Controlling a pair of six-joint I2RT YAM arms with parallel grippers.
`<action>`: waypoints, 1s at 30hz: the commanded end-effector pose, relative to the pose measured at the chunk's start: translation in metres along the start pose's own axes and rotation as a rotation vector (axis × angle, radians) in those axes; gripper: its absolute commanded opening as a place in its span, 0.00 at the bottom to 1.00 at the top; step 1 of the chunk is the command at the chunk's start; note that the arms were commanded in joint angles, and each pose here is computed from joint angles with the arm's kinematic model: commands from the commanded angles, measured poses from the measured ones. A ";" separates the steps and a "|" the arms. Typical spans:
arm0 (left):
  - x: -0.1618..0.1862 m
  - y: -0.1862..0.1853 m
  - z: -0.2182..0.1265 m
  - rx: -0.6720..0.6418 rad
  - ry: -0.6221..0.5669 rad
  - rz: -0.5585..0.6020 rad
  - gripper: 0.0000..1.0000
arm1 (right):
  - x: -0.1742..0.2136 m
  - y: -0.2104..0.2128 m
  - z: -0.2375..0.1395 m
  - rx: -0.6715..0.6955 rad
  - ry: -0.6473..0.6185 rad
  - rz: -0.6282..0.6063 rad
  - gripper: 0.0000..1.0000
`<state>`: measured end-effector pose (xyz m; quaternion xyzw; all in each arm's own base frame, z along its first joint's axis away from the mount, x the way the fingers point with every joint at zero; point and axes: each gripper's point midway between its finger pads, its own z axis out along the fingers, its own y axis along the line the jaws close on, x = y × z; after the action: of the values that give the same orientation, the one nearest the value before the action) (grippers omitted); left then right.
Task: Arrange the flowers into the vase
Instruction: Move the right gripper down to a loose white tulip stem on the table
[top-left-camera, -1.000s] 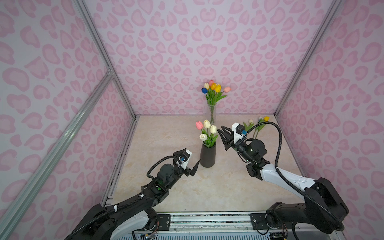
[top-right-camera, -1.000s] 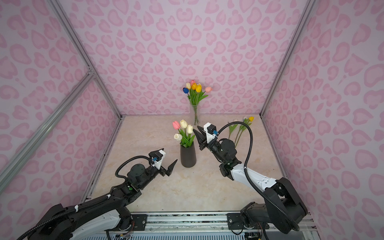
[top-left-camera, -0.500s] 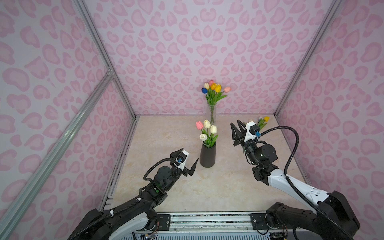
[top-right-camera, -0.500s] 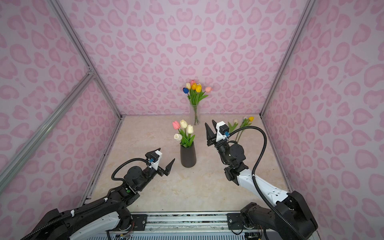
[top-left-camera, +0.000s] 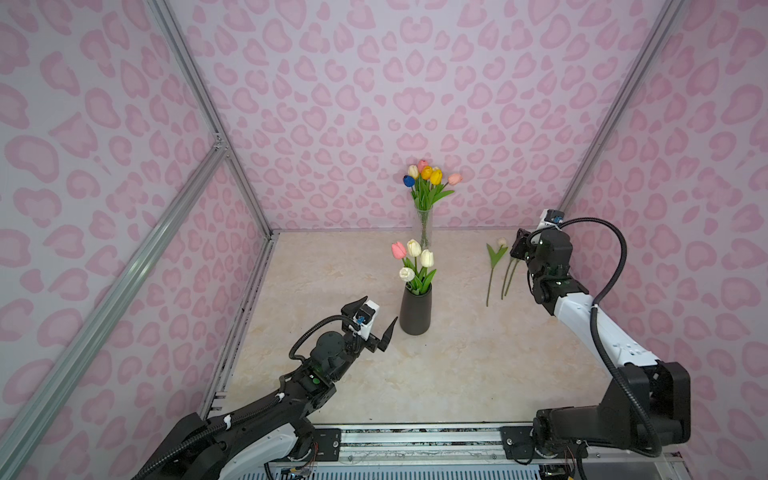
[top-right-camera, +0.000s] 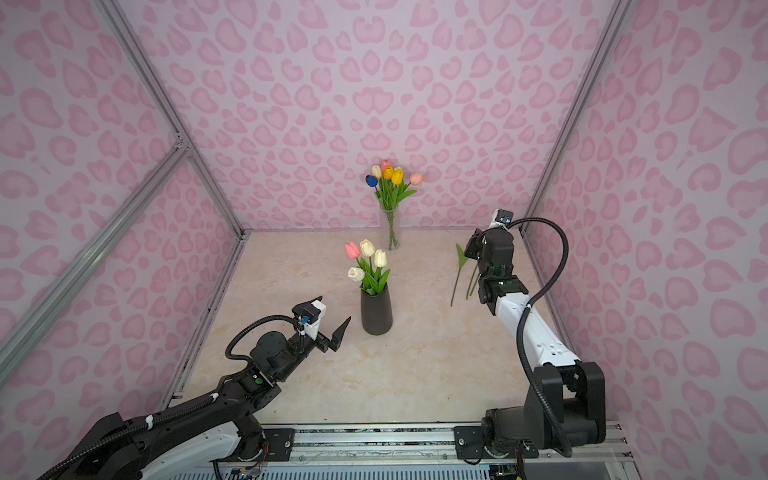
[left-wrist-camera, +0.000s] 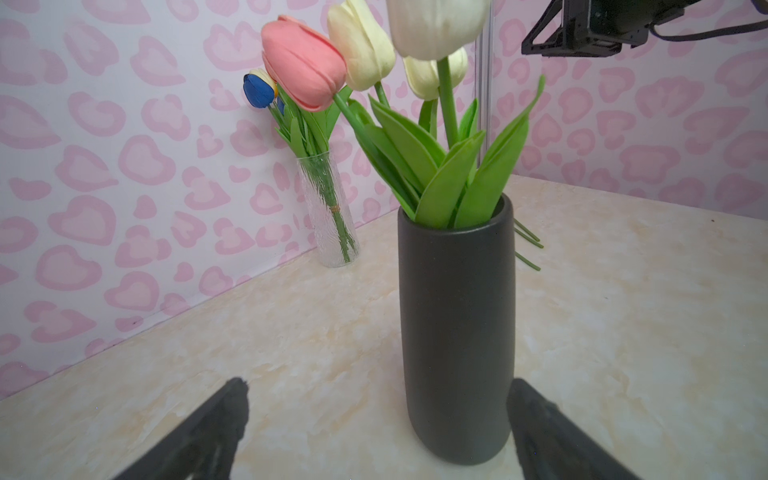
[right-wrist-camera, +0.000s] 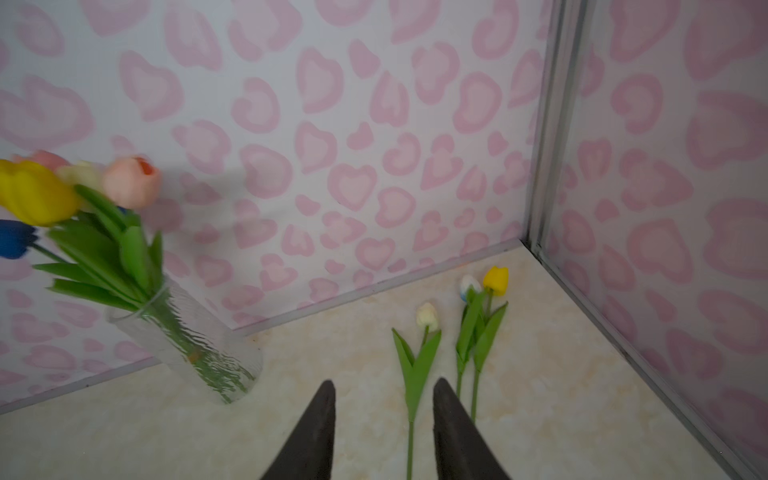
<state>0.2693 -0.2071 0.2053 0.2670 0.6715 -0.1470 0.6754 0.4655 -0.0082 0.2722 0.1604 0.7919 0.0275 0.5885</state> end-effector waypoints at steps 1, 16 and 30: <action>-0.012 0.001 0.000 0.002 -0.039 -0.006 0.98 | 0.064 -0.031 0.014 0.104 0.306 0.006 0.37; -0.010 -0.003 0.003 0.018 -0.026 -0.004 0.97 | 0.185 -0.022 0.073 0.023 0.774 -0.054 0.37; -0.005 -0.003 0.007 0.014 -0.009 0.002 0.97 | 0.225 -0.017 0.109 0.103 0.875 -0.120 0.40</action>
<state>0.2724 -0.2130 0.1994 0.2761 0.6778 -0.1486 0.6650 0.5094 0.0279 0.0357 0.1086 0.9710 0.0351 0.2100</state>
